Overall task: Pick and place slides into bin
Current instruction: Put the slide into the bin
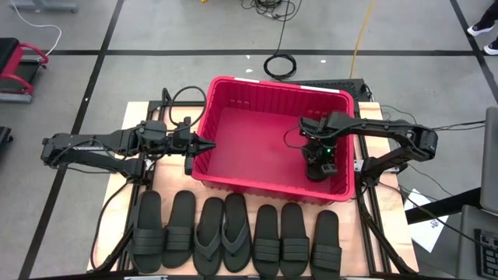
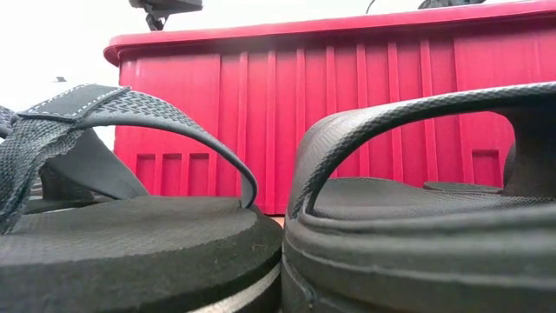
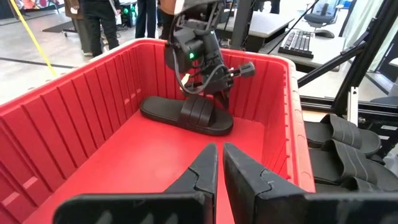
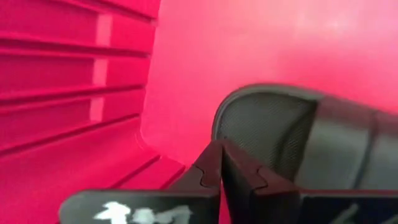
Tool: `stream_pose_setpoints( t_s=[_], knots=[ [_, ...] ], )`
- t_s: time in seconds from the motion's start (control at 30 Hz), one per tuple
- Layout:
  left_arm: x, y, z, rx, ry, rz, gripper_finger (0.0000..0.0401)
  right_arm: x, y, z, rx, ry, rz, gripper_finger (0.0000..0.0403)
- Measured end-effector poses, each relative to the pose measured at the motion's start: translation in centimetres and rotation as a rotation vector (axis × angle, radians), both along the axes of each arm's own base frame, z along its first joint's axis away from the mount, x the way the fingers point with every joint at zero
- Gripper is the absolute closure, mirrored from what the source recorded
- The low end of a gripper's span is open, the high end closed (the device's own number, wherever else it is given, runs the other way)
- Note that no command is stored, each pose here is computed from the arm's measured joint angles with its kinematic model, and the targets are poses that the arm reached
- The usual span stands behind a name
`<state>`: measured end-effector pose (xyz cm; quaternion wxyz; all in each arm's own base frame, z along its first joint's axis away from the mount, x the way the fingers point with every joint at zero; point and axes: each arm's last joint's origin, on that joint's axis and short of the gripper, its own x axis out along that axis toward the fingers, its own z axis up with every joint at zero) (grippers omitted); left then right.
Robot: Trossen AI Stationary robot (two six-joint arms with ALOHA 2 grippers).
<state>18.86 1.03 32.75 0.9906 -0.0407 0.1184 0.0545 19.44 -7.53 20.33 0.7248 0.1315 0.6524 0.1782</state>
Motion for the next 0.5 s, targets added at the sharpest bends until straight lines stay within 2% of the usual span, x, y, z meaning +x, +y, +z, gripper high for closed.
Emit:
stream_pose_setpoints(
  t_s=[0.07, 0.17, 0.23, 0.5],
  knots=[
    [0.0, 0.0, 0.0, 0.000, 0.000, 0.000, 0.0375, -0.3, 0.1, -0.8, -0.023, 0.032, -0.021, 0.0403],
    [0.0, 0.0, 0.0, 0.000, 0.000, 0.000, 0.0375, -0.7, -0.2, -1.7, -0.134, 0.101, -0.053, 0.0403],
    [0.0, 0.0, 0.0, 0.000, 0.000, 0.000, 0.0375, -0.8, -0.3, -1.8, -0.170, 0.119, -0.061, 0.0403],
    [0.0, 0.0, 0.0, 0.000, 0.000, 0.000, 0.0375, -0.4, -0.6, -1.6, -0.190, 0.096, -0.125, 0.0403]
  ],
)
